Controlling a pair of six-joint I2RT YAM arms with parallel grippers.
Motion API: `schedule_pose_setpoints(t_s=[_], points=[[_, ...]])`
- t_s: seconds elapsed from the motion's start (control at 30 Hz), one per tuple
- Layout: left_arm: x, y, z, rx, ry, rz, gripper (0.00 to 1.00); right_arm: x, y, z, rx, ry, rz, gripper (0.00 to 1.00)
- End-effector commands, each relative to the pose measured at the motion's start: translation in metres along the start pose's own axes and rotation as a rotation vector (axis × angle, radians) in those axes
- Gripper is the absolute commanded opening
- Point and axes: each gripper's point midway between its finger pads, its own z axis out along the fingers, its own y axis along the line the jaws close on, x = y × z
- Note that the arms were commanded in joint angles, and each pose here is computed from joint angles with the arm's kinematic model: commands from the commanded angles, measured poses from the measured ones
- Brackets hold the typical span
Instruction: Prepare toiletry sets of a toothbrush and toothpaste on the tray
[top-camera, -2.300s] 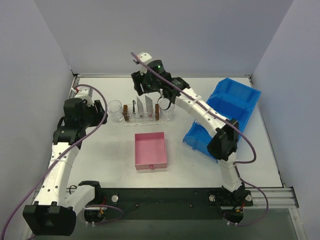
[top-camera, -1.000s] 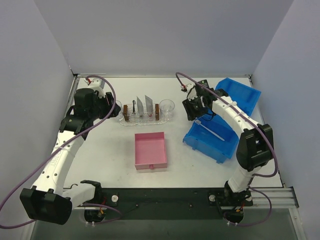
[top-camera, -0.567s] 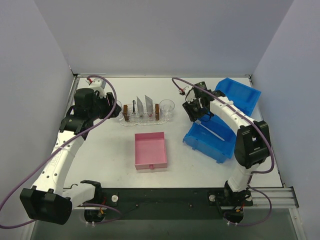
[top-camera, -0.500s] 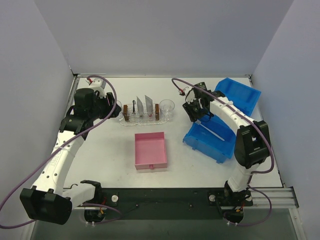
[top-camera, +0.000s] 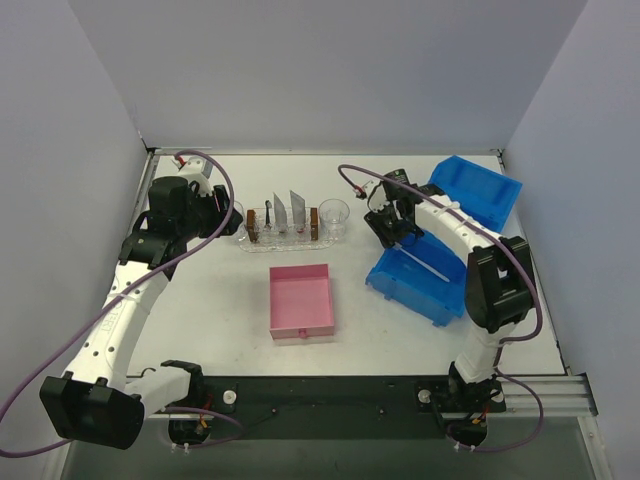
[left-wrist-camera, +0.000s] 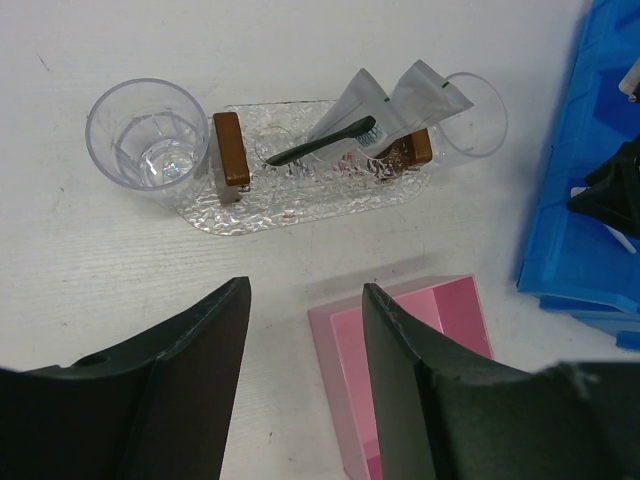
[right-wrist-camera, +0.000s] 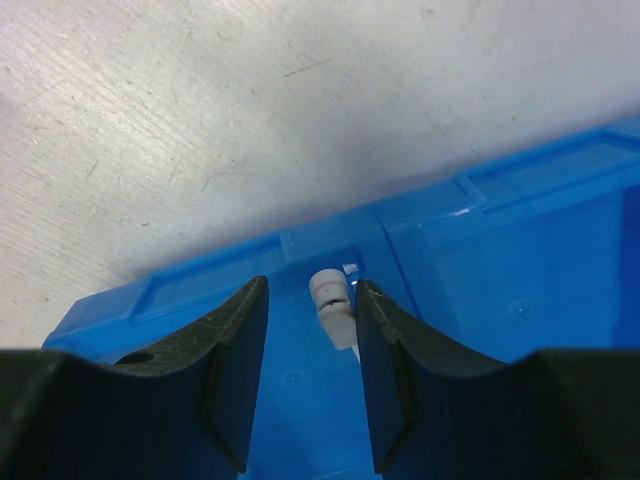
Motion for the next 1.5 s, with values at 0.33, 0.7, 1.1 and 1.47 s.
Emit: schedule_pose_setpoints(t_s=[0.33,0.7,1.1,1.47], points=[[-0.016,-0.010,-0.006,0.041,-0.066,0.028,0.59,0.018,-0.003,0.007,0.049,0.068,-0.059,0.35],[-0.016,-0.010,-0.005,0.043,-0.068,0.028,0.59,0.023,-0.006,0.005,0.073,0.083,-0.070,0.33],[-0.014,-0.008,-0.006,0.040,-0.068,0.030,0.59,0.022,-0.008,0.003,0.085,0.073,-0.074,0.19],[-0.013,-0.008,-0.007,0.041,-0.069,0.031,0.59,-0.009,-0.013,-0.017,0.104,-0.031,-0.015,0.01]])
